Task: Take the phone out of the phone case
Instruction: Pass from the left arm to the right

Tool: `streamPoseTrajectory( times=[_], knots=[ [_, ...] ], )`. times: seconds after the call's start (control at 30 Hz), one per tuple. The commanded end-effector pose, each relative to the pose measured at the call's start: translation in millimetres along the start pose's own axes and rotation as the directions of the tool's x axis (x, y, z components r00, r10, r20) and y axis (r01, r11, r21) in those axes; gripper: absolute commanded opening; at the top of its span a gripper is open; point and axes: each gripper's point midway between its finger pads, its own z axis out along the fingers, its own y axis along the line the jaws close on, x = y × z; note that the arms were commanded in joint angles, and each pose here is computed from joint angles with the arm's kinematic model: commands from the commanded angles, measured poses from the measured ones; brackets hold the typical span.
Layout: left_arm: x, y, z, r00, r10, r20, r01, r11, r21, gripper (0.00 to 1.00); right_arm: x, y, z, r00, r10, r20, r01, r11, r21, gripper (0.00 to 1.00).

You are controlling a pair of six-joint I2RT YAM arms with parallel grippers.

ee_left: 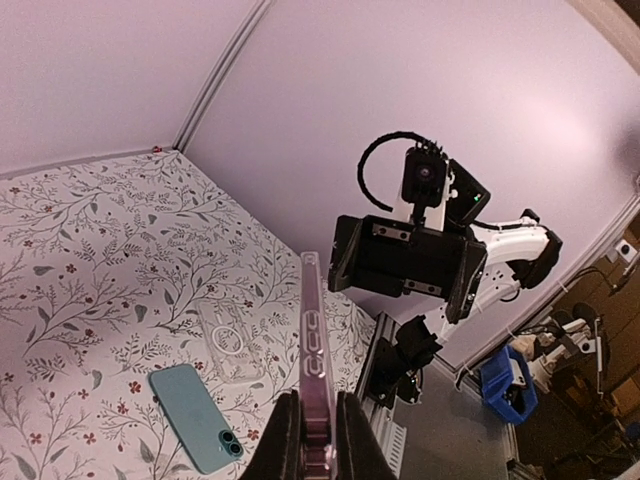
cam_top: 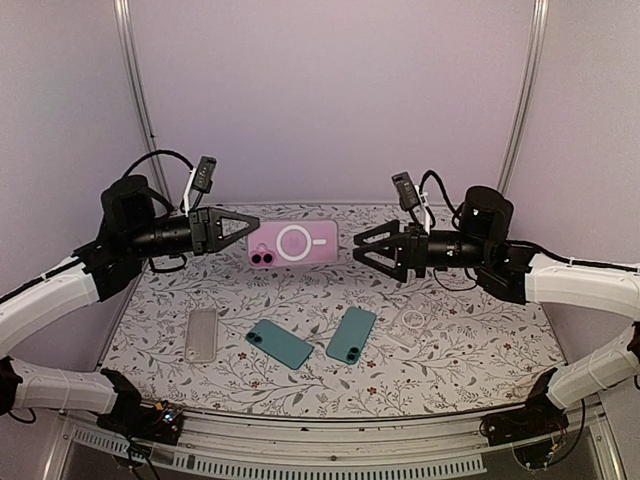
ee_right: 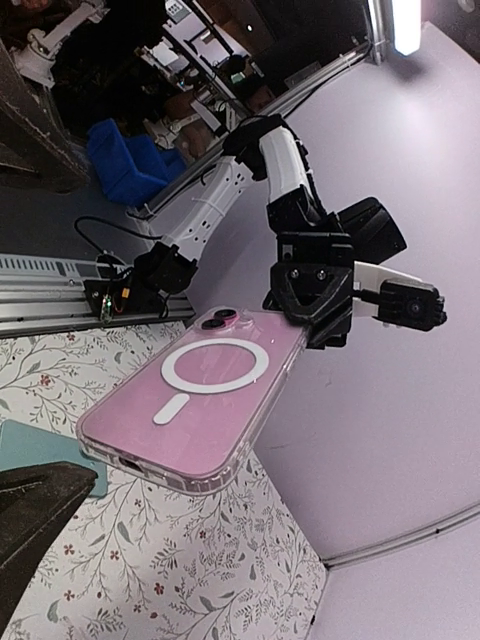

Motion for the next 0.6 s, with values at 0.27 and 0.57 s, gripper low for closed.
streamPoseTrajectory(
  times=[0.27,0.57],
  knots=[
    [-26,-41,-11,0.988,0.07,0.135,-0.089,0.986,0.139,0.0,-14,11,21,0.996,0.091,0.013,-0.088,0.984,-0.154,0.81],
    [-31,-46,-17,0.982,0.059,0.179,-0.088,0.984,0.156,0.0,-19,15,31,0.996,0.088,0.02,-0.082,0.979,-0.185,0.61]
  ],
)
